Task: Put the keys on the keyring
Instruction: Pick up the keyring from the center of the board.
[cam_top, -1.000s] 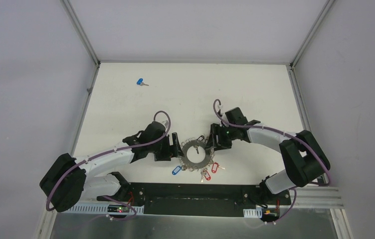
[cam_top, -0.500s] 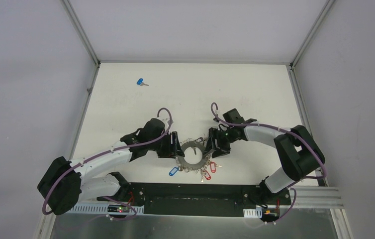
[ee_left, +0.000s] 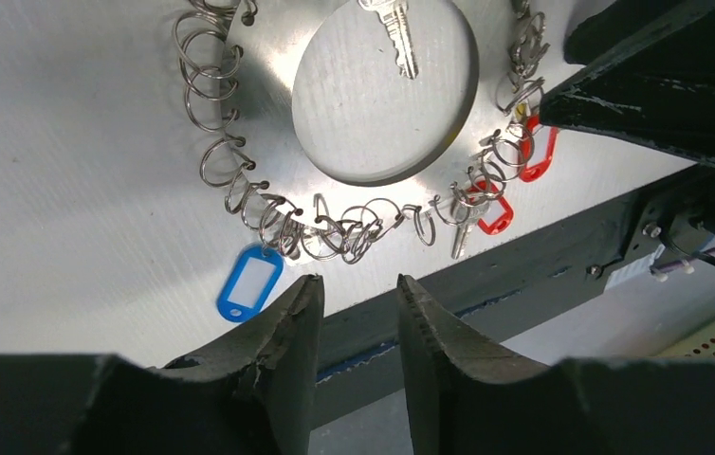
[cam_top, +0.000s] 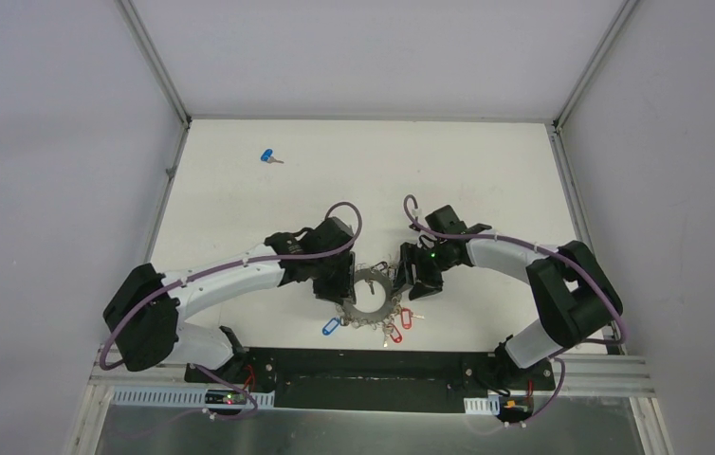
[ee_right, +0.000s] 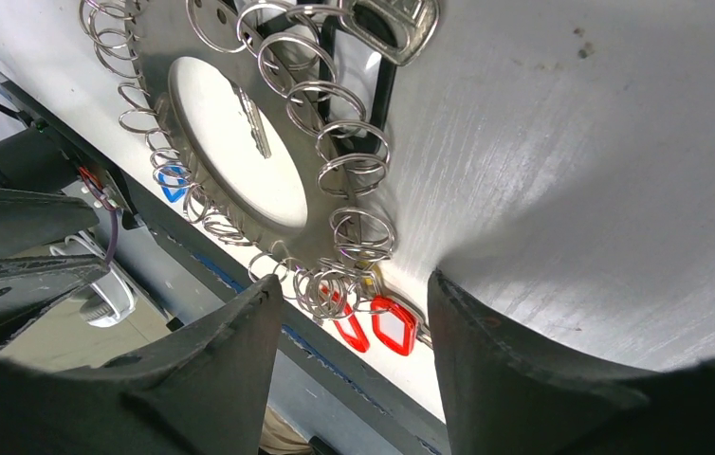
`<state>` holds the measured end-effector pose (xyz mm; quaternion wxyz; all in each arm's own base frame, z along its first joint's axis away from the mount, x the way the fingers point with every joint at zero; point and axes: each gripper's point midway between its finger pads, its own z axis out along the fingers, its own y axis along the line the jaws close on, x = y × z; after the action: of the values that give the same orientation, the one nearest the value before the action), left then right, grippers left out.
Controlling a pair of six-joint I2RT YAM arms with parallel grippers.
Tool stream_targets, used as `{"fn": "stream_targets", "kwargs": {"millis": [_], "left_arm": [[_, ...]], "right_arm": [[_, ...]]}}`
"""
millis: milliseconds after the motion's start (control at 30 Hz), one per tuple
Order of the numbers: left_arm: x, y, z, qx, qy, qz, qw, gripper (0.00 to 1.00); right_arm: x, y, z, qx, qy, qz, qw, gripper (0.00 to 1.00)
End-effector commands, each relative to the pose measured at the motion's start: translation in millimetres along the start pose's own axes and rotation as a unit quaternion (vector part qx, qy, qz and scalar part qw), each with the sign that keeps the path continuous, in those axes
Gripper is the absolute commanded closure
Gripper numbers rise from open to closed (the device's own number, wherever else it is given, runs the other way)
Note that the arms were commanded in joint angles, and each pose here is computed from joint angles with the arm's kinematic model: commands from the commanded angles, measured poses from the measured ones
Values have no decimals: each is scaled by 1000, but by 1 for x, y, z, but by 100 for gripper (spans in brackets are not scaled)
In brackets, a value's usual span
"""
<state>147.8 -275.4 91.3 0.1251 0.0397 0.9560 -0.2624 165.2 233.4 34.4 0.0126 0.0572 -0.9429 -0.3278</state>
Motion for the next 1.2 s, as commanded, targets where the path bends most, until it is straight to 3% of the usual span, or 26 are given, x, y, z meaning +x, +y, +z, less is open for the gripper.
{"fn": "stream_targets", "kwargs": {"millis": [0,767,1167], "left_arm": [[-3,4,-1,-64,-3,-11,998,65],[14,-4,39,-128,33,17,991,67],[22,9,46,-152,41,9,987,77]], "right_arm": [[-10,3,-8,15,-25,-16,999,40],[-6,-2,-2,15,-9,-16,1000,39],[-3,-1,0,9,-3,-17,1000,38]]}}
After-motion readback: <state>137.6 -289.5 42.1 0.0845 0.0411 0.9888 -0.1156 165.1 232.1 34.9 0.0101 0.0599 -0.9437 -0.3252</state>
